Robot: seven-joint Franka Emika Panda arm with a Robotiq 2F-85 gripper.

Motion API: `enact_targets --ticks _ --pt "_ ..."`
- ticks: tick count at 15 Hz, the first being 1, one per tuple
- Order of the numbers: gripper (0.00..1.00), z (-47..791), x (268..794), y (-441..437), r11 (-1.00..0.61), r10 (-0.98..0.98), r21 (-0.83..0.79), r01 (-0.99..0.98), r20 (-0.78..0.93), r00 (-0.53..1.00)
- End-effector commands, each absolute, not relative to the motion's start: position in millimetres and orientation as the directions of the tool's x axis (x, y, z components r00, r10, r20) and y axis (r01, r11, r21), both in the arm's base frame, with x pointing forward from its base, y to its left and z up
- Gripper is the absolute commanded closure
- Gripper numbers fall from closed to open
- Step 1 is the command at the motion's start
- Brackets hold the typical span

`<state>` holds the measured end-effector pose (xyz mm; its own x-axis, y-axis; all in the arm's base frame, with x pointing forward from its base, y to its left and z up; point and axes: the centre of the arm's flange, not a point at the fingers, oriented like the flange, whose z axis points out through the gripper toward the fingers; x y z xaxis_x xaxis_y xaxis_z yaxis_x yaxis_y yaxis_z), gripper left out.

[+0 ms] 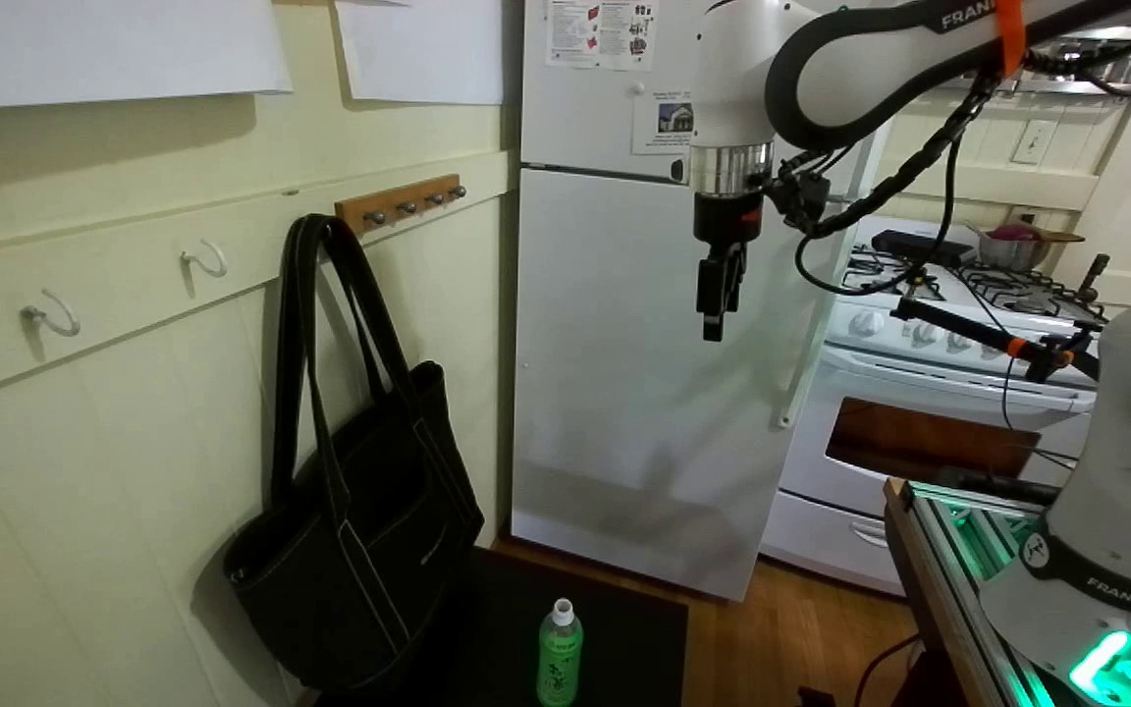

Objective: Put the bottle in the bag and put the bag on the chair

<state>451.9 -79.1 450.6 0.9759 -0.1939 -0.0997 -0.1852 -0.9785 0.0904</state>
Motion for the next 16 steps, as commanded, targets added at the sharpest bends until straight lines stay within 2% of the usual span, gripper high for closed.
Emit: enact_targets --ticks 1,6,11,16 --pt "0.0 421 467 -66 -0.987 -0.138 0.1 -0.127 -0.114 0.984" --pt "0.0 369 487 -34 -0.993 -0.05 0.105 -0.048 -0.013 0.999" --pt "0.0 312 495 -17 -0.996 -0.014 0.09 -0.031 0.177 0.984" --pt "0.0 299 495 -21 -0.997 -0.014 0.07 -0.026 0.165 0.986"
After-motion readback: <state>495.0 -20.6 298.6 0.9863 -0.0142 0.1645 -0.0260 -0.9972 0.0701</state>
